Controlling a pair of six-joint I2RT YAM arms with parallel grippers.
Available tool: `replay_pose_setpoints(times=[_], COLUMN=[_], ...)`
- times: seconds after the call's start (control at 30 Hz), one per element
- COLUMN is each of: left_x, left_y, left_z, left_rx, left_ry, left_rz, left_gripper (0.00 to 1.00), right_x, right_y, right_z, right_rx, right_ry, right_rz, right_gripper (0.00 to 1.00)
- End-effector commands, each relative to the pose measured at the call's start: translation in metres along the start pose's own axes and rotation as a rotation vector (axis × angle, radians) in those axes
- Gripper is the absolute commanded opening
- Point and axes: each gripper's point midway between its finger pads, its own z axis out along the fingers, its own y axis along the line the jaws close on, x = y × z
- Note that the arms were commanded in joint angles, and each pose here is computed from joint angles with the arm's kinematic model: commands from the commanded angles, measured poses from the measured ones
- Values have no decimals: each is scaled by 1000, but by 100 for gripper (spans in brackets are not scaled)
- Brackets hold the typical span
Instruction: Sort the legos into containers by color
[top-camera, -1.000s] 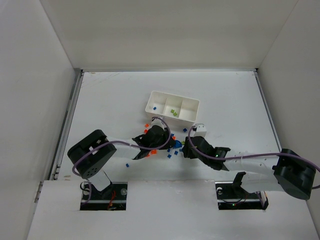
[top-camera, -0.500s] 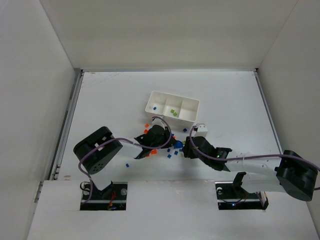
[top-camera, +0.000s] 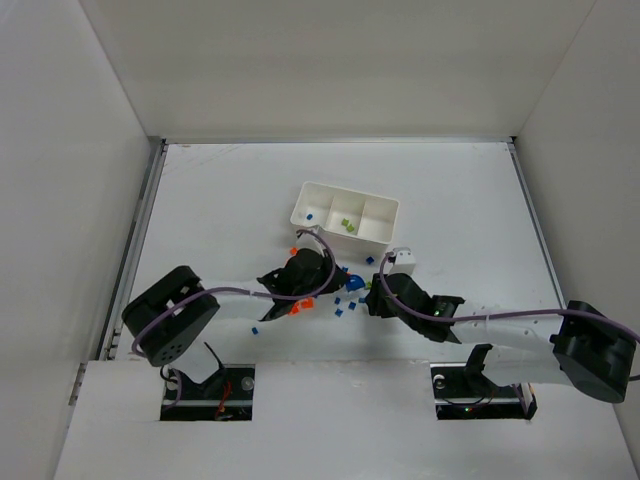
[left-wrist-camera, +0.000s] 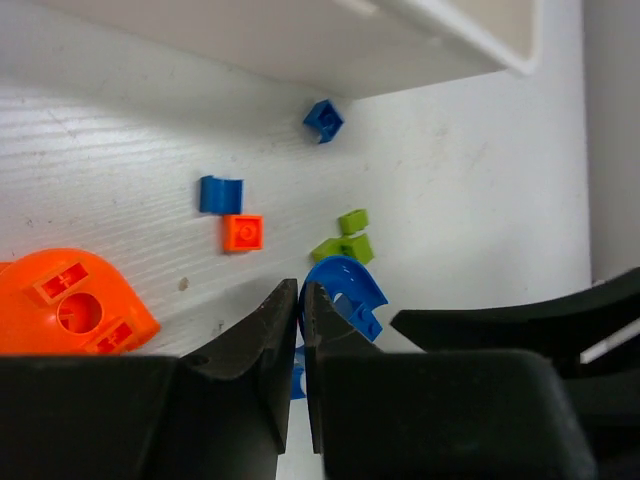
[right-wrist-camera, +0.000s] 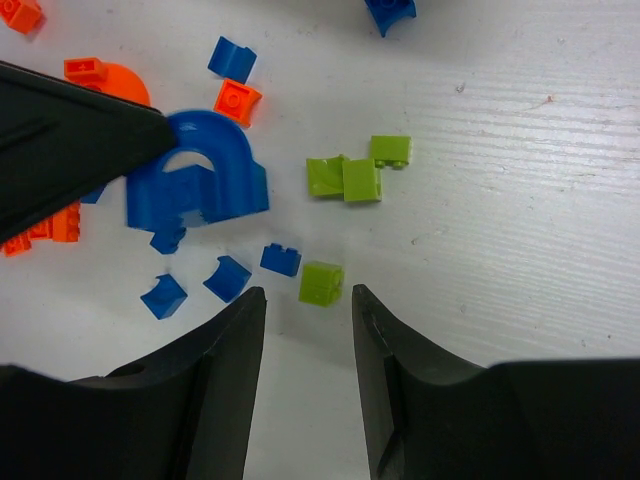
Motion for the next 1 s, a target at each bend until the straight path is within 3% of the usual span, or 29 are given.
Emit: replay_pose_setpoints(times=[0.0,0.6,0.97], left_x=[-29,-189,-230], left_y=[-14,-8,30], left_z=[-17,-38,-4], left_rx=[33,-25,-141], left_ry=[-87,-447,-512], left_rz=[9,-105,-133], left_gripper=[5,6,6], right_x=[-8,-9,-11], right_y=[8,6,5], right_z=[-3,15,23], right_rx=[-24,34,62], right_ry=[-31,-28,-30], right_rz=[17,12,19], right_gripper=[46,45,38])
